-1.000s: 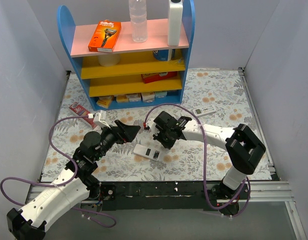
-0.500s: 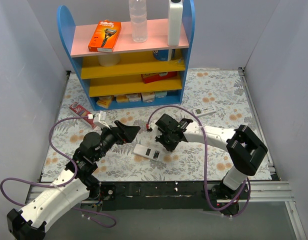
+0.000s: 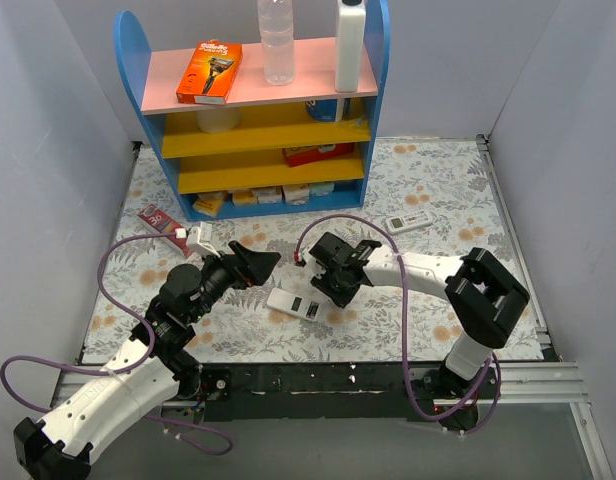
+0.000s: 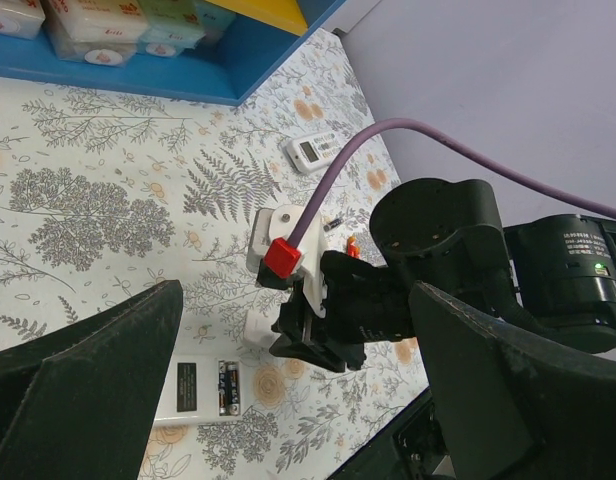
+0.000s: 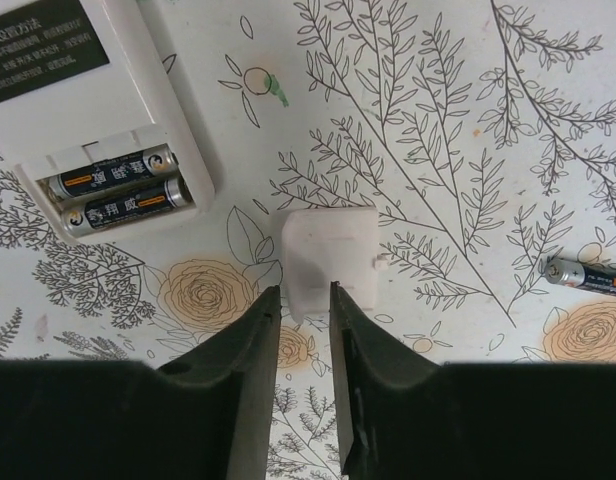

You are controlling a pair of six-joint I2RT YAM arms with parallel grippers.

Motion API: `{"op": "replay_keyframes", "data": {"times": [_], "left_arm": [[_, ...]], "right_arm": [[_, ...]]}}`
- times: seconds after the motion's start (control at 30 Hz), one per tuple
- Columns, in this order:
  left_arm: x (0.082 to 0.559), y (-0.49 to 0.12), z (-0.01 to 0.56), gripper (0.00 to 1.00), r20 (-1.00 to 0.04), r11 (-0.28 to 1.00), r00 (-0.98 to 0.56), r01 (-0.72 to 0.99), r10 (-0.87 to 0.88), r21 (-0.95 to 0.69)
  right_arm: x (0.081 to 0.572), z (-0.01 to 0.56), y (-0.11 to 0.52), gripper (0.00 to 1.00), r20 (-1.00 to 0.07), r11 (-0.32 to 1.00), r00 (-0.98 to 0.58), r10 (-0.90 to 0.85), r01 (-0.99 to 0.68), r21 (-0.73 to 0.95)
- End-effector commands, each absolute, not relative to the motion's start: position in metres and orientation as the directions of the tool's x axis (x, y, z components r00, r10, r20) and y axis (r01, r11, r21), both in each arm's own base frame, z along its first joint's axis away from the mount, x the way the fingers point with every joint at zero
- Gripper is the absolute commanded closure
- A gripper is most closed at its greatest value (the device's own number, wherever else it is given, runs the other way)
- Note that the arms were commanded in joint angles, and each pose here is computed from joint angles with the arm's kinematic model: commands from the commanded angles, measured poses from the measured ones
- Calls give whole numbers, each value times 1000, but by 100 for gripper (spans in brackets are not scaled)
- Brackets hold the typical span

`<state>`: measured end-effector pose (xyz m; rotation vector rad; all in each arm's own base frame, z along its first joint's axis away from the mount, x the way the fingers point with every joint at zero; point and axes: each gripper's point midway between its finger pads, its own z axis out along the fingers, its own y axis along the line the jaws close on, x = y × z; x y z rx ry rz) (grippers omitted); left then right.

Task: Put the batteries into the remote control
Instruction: Pick up the battery cover at the center of the board, then adjust the battery cover.

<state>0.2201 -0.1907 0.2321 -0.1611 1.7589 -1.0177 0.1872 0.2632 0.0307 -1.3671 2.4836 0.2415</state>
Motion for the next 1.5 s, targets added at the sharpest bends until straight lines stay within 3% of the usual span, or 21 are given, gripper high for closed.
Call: {"op": "replay_keyframes", "data": {"times": [0.0, 0.33, 0.63, 0.67, 0.73, 0.9, 1.07, 1.17, 1.37, 1.47], "left_arm": [[219, -188, 230, 2, -717, 637, -438, 342, -542, -691], [220, -188, 229, 2, -718, 639, -440, 341, -540, -689], [218, -190, 231, 2, -712, 627, -445, 349, -543, -696], [218, -190, 232, 2, -710, 624, -442, 350, -548, -699], [218, -191, 231, 2, -704, 617, -445, 348, -554, -706], [217, -194, 235, 2, -689, 578, -437, 376, -578, -724], [203, -209, 261, 2, -703, 469, -408, 537, -583, -701], [199, -215, 272, 2, -716, 429, -389, 601, -580, -675], [185, -238, 290, 2, -787, 345, -367, 748, -497, -567], [181, -242, 300, 2, -839, 342, -281, 818, -466, -463]], "right_arm": [[190, 35, 271, 65, -340, 525, -488, -804, -851, -19], [188, 30, 280, 67, -329, 507, -472, -818, -862, -25], [189, 28, 278, 90, -323, 512, -474, -819, -858, -38], [189, 31, 278, 97, -327, 512, -473, -818, -858, -40], [190, 35, 279, 99, -340, 514, -472, -813, -857, -38], [190, 81, 301, 99, -485, 512, -464, -741, -858, 37], [190, 151, 321, 99, -662, 499, -478, -577, -848, 177], [180, 197, 335, 99, -764, 406, -464, -448, -867, 289], [167, 265, 335, 99, -856, 260, -482, -187, -865, 430], [157, 289, 332, 99, -852, 190, -514, -99, -850, 491]]}}
